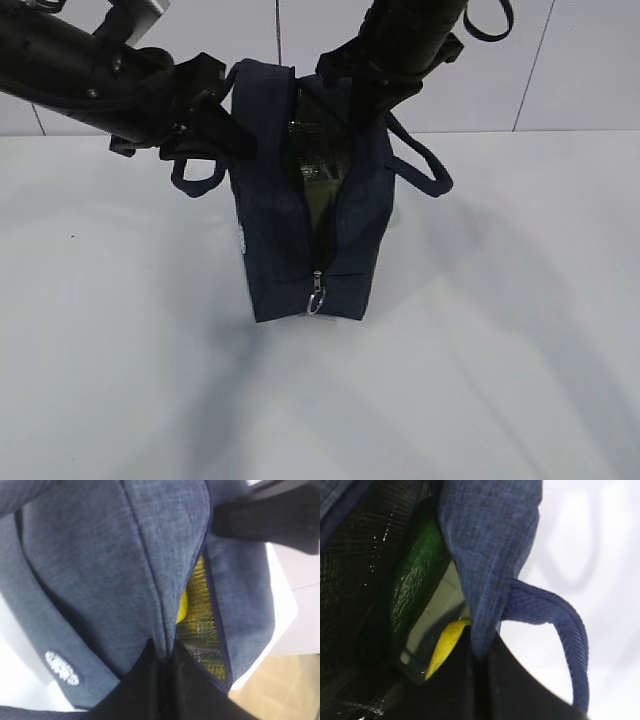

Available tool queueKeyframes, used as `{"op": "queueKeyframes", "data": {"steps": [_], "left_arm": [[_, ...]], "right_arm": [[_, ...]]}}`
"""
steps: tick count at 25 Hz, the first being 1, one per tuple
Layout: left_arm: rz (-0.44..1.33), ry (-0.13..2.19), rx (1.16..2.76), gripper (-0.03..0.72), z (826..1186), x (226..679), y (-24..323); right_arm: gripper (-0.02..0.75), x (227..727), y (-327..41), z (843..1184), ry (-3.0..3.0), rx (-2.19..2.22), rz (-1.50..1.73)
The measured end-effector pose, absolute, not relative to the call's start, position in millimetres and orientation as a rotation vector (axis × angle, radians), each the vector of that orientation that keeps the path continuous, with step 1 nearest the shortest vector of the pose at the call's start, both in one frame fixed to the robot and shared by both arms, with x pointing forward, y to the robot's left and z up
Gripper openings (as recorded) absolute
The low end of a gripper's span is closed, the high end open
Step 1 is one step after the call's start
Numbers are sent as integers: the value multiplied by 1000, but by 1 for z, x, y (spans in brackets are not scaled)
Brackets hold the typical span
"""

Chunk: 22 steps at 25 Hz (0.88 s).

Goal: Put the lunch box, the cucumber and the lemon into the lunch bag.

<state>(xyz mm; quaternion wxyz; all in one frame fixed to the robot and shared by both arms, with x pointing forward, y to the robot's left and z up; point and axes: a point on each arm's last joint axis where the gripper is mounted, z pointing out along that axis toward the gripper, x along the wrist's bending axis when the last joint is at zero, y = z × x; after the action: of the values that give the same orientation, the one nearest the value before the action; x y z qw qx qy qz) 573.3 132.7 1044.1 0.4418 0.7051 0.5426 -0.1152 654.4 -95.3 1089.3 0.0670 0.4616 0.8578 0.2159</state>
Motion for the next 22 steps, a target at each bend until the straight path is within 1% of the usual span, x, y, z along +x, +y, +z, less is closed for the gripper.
{"op": "queueKeyframes", "data": {"steps": [3,6,9,15,22], "left_arm": [[-273,1350,1728,-4,1041,575,123],[-293,1373,1712,-4,1030,579,118],[-306,1385,1707,-4,1020,583,115],[-291,1344,1668,-4,1016,589,111],[-236,1356,1667,-4,1003,597,111]], "right_arm": [[1,654,-110,1096,2556,1420,649],[1,659,-126,1098,2513,1484,647],[1,662,-135,1098,2497,1526,655],[1,663,-134,1095,2506,1535,661],[1,673,-131,1071,2534,1562,615]]}}
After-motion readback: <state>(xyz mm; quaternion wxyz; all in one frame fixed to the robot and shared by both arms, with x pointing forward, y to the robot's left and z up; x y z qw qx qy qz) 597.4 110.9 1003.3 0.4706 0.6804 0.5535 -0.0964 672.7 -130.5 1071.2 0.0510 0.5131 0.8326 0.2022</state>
